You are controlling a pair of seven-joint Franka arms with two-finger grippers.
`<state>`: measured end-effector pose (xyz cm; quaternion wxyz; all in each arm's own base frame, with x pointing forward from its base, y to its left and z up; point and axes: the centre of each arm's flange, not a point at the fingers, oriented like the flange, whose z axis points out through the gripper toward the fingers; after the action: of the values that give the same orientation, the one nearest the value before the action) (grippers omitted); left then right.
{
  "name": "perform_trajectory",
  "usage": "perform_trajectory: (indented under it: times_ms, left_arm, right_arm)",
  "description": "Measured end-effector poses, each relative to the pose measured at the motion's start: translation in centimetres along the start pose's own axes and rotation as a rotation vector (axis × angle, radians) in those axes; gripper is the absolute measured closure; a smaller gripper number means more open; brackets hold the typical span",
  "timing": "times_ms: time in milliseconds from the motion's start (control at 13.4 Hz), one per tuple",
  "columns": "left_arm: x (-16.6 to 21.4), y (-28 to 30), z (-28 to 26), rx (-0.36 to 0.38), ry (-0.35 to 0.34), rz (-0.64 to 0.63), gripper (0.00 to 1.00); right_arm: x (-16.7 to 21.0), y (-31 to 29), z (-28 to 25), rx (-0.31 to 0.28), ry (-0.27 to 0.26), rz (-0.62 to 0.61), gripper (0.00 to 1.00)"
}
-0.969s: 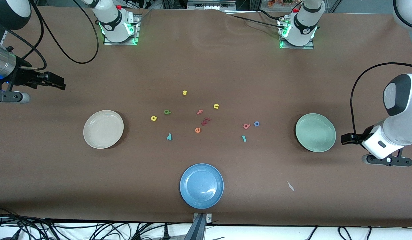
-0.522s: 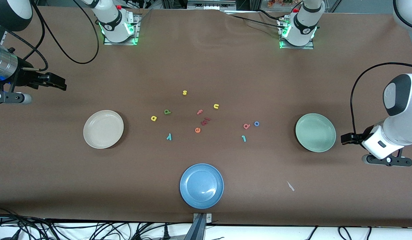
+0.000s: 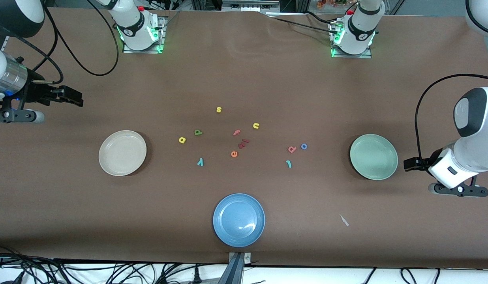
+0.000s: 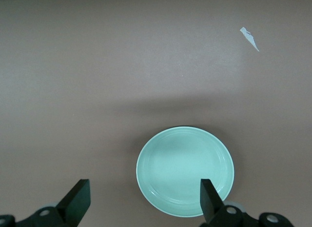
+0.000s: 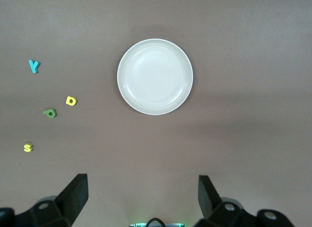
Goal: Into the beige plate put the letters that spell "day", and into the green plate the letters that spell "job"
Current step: 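Move the right gripper toward the letters beside the cream plate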
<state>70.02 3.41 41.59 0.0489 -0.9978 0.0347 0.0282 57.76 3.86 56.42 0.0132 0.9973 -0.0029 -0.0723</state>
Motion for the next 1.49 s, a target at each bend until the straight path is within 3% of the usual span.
perform_trajectory:
  times_ms: [1193, 1491]
  left_arm:
    - [0.0, 0.0, 0.0, 0.000, -0.001, 0.000, 0.01]
    - [0.0, 0.0, 0.1, 0.000, -0.002, 0.000, 0.01]
  right_arm:
    - [0.2, -1.5, 0.9, -0.006, -0.023, -0.026, 0.00]
    - [1.1, -1.6, 2.6, -0.010, -0.053, -0.026, 0.00]
